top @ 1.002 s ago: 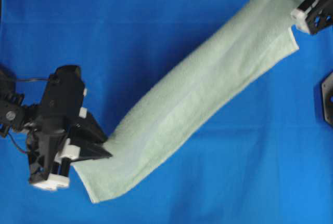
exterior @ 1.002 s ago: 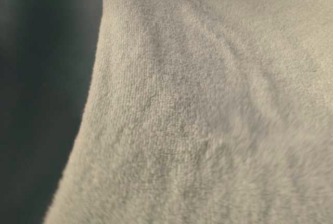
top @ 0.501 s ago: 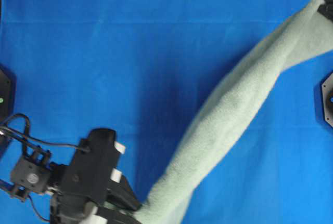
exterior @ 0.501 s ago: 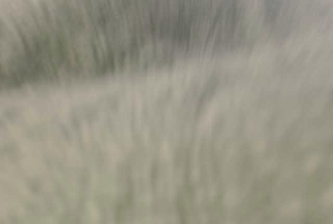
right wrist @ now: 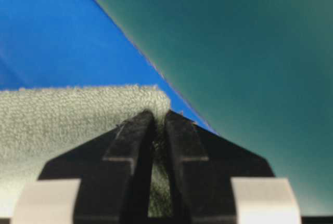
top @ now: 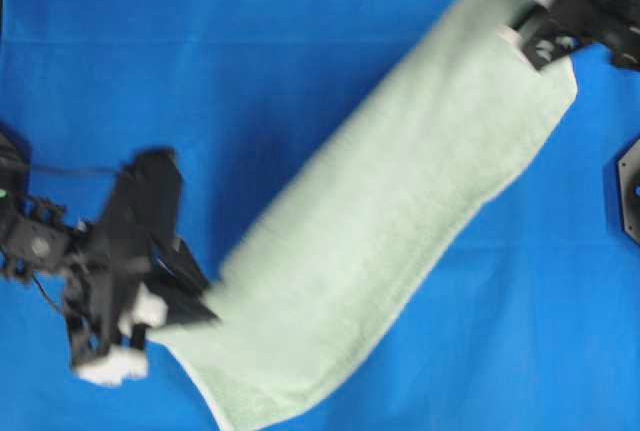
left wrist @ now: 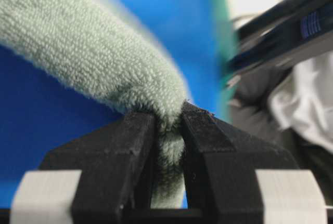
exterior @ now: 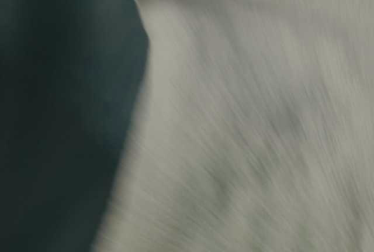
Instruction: Fold a bath towel.
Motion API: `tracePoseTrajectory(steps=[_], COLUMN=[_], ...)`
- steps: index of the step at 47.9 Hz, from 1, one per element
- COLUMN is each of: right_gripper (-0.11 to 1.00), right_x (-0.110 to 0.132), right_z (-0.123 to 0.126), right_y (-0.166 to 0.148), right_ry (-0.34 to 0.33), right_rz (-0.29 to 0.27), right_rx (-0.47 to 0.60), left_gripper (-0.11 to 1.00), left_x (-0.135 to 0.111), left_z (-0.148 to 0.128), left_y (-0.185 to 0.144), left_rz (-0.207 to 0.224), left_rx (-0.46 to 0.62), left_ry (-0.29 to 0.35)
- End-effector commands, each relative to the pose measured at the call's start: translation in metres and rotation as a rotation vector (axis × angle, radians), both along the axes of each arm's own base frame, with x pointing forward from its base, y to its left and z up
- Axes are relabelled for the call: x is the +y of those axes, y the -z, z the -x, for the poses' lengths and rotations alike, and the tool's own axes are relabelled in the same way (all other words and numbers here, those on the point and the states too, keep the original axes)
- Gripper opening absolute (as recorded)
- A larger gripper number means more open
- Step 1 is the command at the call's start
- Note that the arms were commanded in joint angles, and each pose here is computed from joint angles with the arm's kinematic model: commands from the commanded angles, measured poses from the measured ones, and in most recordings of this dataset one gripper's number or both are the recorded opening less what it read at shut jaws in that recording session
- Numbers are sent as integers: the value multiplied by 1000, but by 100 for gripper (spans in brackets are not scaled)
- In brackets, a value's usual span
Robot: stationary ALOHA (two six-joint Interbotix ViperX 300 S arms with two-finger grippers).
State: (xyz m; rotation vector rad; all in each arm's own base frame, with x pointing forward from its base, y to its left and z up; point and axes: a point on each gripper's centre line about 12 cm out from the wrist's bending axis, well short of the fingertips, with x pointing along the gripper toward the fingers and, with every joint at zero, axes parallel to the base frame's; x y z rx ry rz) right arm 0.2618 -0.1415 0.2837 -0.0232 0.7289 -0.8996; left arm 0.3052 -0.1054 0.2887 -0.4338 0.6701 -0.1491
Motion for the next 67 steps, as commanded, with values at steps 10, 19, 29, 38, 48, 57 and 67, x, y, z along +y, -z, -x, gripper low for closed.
tracePoseTrajectory(steps=[10, 19, 29, 38, 48, 57, 67], right_gripper=[9, 9, 9, 11, 65, 66, 66], right_x=[-66, -85, -93, -99, -97, -78, -55], right_z=[-53, -72, -82, -84, -71, -30, 14], right_y=[50, 80, 97, 99, 86, 67, 94], right_ry=[-92, -140, -168, -167, -122, -46, 65], right_rz=[-76, -112, -116, -119, -91, -99, -257], right_rx=[-55, -48, -22, -27, -8, -42, -75], left_gripper=[11, 11, 11, 35, 83, 77, 77], left_x=[48, 73, 89, 91, 90, 91, 92], left_z=[47, 61, 70, 73, 80, 103, 107], left_y=[66, 106, 126, 125, 109, 91, 77], left_rz=[52, 34, 11, 2, -10, -13, -46], left_rx=[163, 270, 329, 323, 282, 232, 97], left_ry=[-189, -285, -333, -330, -306, -293, -250])
